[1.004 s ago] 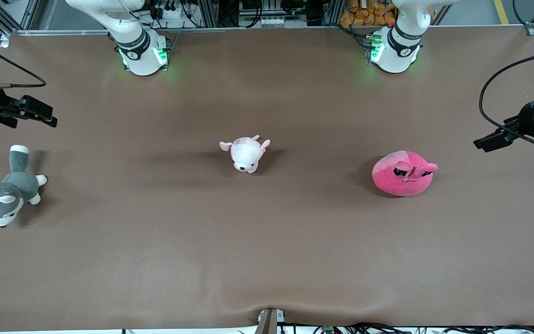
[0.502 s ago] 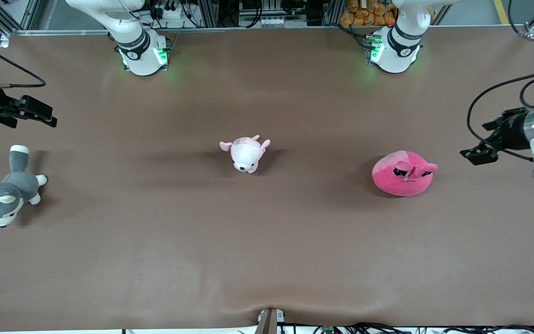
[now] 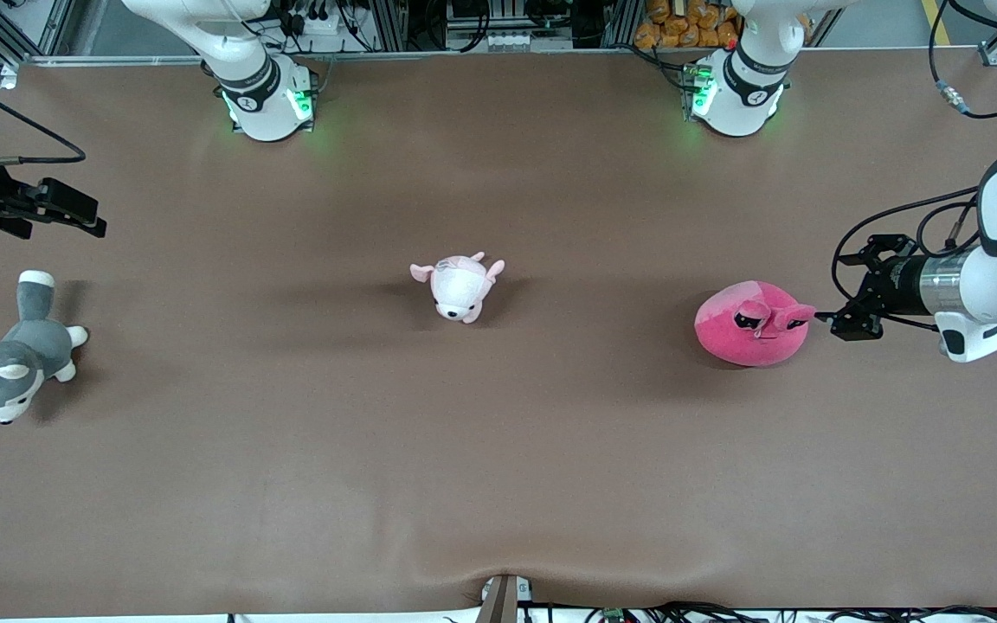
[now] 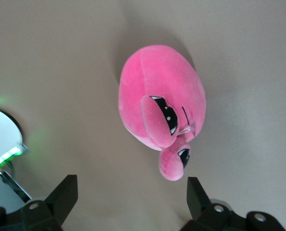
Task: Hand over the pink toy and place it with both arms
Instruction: 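Move the left gripper down to the pink plush toy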
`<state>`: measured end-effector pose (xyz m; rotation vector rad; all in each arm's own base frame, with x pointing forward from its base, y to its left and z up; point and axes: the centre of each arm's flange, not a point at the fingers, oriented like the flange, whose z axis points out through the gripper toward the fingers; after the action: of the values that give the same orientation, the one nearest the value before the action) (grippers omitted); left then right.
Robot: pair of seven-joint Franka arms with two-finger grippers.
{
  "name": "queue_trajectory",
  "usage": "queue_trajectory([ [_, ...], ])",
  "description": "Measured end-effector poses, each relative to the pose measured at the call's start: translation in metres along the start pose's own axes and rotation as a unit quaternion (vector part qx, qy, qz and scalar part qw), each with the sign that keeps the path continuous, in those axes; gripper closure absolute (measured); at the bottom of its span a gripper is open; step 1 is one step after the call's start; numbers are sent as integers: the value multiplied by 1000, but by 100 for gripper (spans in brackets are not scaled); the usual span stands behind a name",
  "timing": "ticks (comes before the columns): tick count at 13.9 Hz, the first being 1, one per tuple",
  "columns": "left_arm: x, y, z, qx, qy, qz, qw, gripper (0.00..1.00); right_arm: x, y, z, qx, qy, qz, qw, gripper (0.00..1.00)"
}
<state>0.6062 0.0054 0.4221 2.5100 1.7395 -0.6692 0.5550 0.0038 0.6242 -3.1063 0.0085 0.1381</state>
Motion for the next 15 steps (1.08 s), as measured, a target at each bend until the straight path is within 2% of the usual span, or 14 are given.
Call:
queue_trajectory([
  [3, 33, -10, 21, -18, -31, -34, 999, 0, 0, 0, 0, 0, 0, 0, 1000, 0],
  [6, 36, -9, 43, -23, -53, -45, 997, 0, 0, 0, 0, 0, 0, 0, 1000, 0],
  [13, 46, 0, 69, -28, -64, -55, 996, 0, 0, 0, 0, 0, 0, 0, 1000, 0],
  [15, 49, 4, 77, -29, -74, -59, 995, 4, 0, 0, 0, 0, 0, 0, 1000, 0],
])
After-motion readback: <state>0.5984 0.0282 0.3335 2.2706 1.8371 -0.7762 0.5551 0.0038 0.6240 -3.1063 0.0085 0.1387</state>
